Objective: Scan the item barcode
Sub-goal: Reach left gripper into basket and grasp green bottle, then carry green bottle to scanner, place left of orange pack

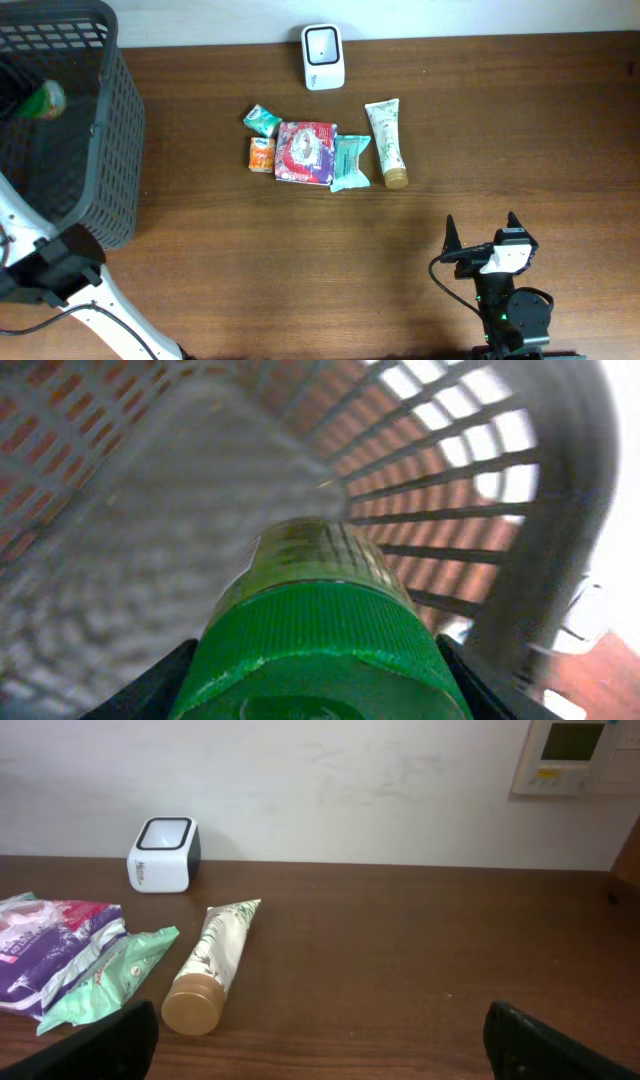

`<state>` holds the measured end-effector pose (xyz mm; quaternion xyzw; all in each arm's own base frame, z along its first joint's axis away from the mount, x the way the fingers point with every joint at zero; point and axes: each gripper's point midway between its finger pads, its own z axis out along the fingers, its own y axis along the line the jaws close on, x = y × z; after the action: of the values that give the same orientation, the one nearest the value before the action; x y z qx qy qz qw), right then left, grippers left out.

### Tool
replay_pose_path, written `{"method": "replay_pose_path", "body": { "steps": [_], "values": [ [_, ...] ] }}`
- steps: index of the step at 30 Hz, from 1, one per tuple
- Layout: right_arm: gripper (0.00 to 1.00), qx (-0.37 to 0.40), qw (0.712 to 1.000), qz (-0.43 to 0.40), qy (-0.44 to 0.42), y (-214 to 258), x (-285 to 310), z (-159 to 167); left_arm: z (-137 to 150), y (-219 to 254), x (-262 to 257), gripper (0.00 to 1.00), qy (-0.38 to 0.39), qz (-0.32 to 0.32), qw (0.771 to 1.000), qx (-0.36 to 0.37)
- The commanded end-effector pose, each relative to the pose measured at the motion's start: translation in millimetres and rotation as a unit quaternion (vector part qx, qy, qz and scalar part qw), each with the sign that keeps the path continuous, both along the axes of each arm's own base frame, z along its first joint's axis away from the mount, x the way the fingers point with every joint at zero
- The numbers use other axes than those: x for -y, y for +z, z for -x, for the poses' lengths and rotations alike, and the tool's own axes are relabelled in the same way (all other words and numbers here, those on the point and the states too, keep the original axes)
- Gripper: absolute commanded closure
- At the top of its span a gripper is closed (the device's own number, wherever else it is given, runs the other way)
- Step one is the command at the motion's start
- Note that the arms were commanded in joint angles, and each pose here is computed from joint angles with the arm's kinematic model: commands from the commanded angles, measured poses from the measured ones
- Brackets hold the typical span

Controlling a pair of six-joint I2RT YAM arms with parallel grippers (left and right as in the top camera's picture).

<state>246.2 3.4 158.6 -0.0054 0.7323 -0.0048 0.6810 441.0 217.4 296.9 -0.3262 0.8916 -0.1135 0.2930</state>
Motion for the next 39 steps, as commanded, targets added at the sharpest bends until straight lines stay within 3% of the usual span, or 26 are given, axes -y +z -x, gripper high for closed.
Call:
{"method": "replay_pose_path", "body": {
  "steps": [1, 6, 12, 18, 20, 25, 30, 35, 39],
  "values": [
    [0.01, -0.004, 1.000, 0.000, -0.006, -3.3, 2.5, 0.1, 0.1, 61.8, 29.7, 0.57, -0.050, 0.008, 0.993, 0.103],
    [0.01, -0.004, 1.000, 0.000, -0.006, -3.3, 2.5, 0.1, 6.9, 126.3, 83.5, 0.57, -0.137, 0.066, 0.964, 0.216],
    [0.01, -0.004, 1.000, 0.000, -0.006, -3.3, 2.5, 0.1, -4.5, 129.8, 157.3, 0.57, -0.230, 0.067, 0.947, 0.216],
    [0.01, -0.004, 1.000, 0.000, -0.006, -3.3, 2.5, 0.1, -20.9, 101.3, 227.2, 0.55, -0.259, -0.025, 0.954, 0.149],
    [0.01, -0.004, 1.000, 0.000, -0.006, -3.3, 2.5, 0.1, -24.6, 74.2, 245.3, 0.58, -0.249, -0.092, 0.960, 0.087],
    [0.01, -0.004, 1.000, 0.000, -0.006, -3.3, 2.5, 0.1, -35.3, 4.8, 283.7, 0.58, -0.272, -0.162, 0.948, -0.028],
    [0.01, -0.004, 1.000, 0.000, -0.006, -3.3, 2.5, 0.1, -42.5, -103.1, 290.8, 0.57, -0.291, -0.162, 0.931, -0.146],
    [0.01, -0.004, 1.000, 0.000, -0.006, -3.3, 2.5, 0.1, -45.5, -181.7, 282.6, 0.55, -0.286, -0.175, 0.923, -0.189],
    [0.01, -0.004, 1.000, 0.000, -0.006, -3.3, 2.5, 0.1, -48.0, -207.4, 274.0, 0.53, -0.274, -0.197, 0.921, -0.195]
  ]
}}
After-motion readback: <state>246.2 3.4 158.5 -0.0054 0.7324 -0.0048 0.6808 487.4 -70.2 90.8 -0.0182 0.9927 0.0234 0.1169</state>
